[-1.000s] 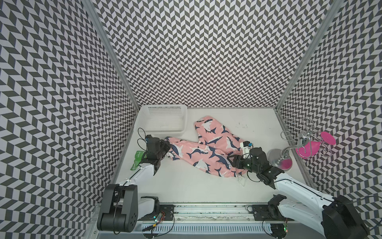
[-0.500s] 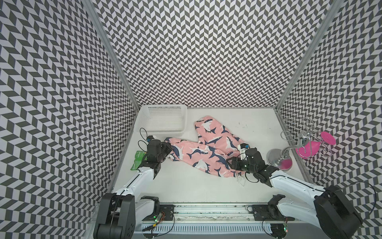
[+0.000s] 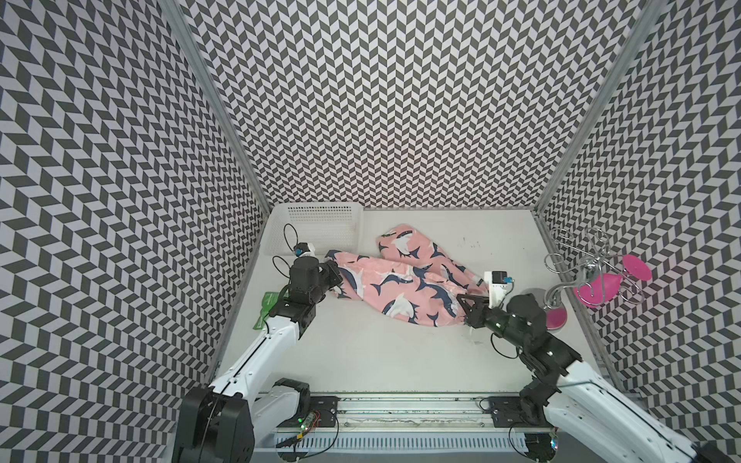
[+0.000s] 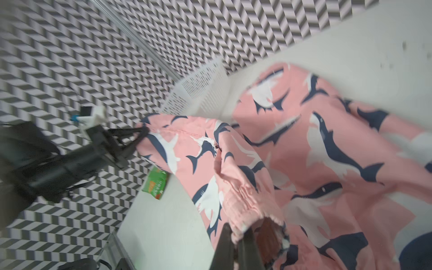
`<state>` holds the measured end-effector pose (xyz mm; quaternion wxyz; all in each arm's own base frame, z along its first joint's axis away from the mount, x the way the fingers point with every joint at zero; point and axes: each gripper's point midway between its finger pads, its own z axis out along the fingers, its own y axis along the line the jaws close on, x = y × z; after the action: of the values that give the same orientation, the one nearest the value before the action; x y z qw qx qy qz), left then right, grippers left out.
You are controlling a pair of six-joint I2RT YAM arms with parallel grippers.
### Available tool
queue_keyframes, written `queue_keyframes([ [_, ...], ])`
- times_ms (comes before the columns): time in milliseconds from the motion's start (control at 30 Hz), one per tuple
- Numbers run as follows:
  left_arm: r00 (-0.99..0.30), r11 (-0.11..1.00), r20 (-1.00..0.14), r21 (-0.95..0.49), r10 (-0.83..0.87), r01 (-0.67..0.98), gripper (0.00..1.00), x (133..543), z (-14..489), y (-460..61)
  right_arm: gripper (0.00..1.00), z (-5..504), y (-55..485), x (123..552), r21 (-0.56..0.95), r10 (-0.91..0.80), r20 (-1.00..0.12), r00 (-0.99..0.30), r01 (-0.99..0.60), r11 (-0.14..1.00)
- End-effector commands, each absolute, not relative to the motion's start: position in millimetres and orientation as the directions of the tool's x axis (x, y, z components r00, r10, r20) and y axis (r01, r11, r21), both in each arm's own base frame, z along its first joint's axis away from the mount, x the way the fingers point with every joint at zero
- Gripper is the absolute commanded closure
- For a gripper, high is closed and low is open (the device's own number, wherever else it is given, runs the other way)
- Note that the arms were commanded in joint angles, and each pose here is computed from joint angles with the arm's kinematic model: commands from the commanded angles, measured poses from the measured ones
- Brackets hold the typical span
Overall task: Roll up the shorts
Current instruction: Fold the shorts at the center of the board.
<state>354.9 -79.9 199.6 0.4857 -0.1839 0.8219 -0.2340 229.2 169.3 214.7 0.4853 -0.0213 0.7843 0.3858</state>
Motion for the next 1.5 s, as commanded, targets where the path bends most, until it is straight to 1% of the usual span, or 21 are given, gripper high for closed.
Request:
queue_keyframes([
  [0, -0.426, 0.871, -0.782, -0.491, -0.455, -0.029, 1.0, 358, 225, -76, 1.0, 234, 166, 201, 0.558, 0.324, -0.817, -0.477, -0.512, 0.653],
  [200, -0.421, 0.868, -0.796, -0.496, -0.435, 0.04, 1.0, 370, 239, -89, 1.0, 208, 174, 160, 0.625, 0.298, -0.771, -0.562, -0.581, 0.522],
  [333, -0.431, 0.863, -0.806, -0.493, -0.406, 0.11, 1.0, 378, 247, -102, 1.0, 215, 176, 143, 0.616, 0.294, -0.786, -0.544, -0.643, 0.455],
  [433, -0.424, 0.862, -0.822, -0.481, -0.381, 0.158, 1.0, 382, 254, -113, 1.0, 210, 176, 144, 0.628, 0.289, -0.774, -0.563, -0.626, 0.462],
  [533, -0.415, 0.857, -0.842, -0.463, -0.345, 0.226, 1.0, 391, 268, -132, 1.0, 201, 170, 154, 0.639, 0.308, -0.759, -0.573, -0.568, 0.518],
  [667, -0.424, 0.85, -0.863, -0.423, -0.274, 0.312, 1.0, 414, 287, -171, 1.0, 200, 133, 179, 0.706, 0.502, -0.694, -0.517, -0.352, 0.614],
  [767, -0.45, 0.853, -0.87, -0.381, -0.201, 0.356, 1.0, 437, 283, -204, 1.0, 197, 108, 190, 0.739, 0.601, -0.65, -0.464, -0.206, 0.641],
  [900, -0.451, 0.856, -0.883, -0.332, -0.133, 0.397, 1.0, 462, 277, -241, 1.0, 191, 81, 198, 0.766, 0.694, -0.607, -0.386, -0.053, 0.64],
  [1200, -0.489, 0.871, -0.872, -0.247, -0.009, 0.424, 1.0, 523, 233, -303, 1.0, 170, 52, 204, 0.759, 0.761, -0.567, -0.315, 0.159, 0.631],
  [1333, -0.529, 0.884, -0.848, -0.217, 0.04, 0.415, 1.0, 548, 200, -316, 1.0, 161, 45, 207, 0.725, 0.754, -0.585, -0.3, 0.223, 0.651],
  [1467, -0.554, 0.894, -0.83, -0.197, 0.067, 0.403, 1.0, 562, 174, -322, 1.0, 144, 41, 211, 0.691, 0.746, -0.594, -0.301, 0.284, 0.665],
])
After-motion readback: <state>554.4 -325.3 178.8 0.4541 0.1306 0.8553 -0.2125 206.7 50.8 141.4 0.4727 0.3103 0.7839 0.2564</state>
